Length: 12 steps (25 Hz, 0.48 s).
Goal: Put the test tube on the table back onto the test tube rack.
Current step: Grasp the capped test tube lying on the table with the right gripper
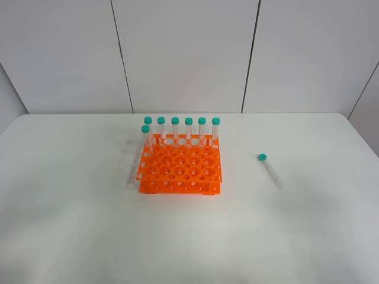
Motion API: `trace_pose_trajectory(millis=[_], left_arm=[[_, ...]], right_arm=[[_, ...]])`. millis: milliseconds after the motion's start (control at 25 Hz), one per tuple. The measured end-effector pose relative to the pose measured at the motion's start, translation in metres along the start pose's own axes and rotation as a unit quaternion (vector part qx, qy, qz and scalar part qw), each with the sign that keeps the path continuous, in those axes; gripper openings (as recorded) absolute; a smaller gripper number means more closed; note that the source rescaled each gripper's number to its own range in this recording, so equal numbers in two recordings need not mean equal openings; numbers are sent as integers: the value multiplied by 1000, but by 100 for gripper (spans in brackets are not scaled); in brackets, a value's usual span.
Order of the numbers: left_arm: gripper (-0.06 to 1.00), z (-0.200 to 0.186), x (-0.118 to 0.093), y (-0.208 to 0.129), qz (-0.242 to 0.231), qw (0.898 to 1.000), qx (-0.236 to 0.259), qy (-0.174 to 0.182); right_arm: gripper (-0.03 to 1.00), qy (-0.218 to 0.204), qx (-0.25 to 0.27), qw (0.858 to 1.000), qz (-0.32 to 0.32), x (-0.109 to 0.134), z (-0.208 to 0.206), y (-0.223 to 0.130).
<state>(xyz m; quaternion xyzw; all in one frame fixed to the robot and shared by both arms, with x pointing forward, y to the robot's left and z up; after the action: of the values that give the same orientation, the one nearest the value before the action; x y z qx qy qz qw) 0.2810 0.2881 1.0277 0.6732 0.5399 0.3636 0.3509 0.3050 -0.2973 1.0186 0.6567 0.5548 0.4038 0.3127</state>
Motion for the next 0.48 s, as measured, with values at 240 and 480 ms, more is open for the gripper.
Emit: trace_pose_trajectory(millis=[240, 480], left_arm=[[100, 0, 0, 0, 0, 1000, 0, 0], [100, 0, 0, 0, 0, 1000, 0, 0]], right_arm=[[91, 0, 0, 1000, 0, 0, 0, 0], [91, 0, 0, 1000, 0, 0, 0, 0]])
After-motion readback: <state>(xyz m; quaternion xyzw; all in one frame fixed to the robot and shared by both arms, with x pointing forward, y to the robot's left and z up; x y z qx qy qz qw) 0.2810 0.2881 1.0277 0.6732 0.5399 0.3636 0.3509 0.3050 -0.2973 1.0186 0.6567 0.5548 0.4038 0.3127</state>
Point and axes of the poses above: a point on each arm's last joint axis where the gripper is mounted, z pointing out along that axis toward the gripper, x along the wrist's bending axis when the last joint is at zero, y = z × x, the point moved 7 cm from there along z, pointing out along that axis toward the gripper, and after that the axes turned 14 degrees about z, right-handed, at the moved point
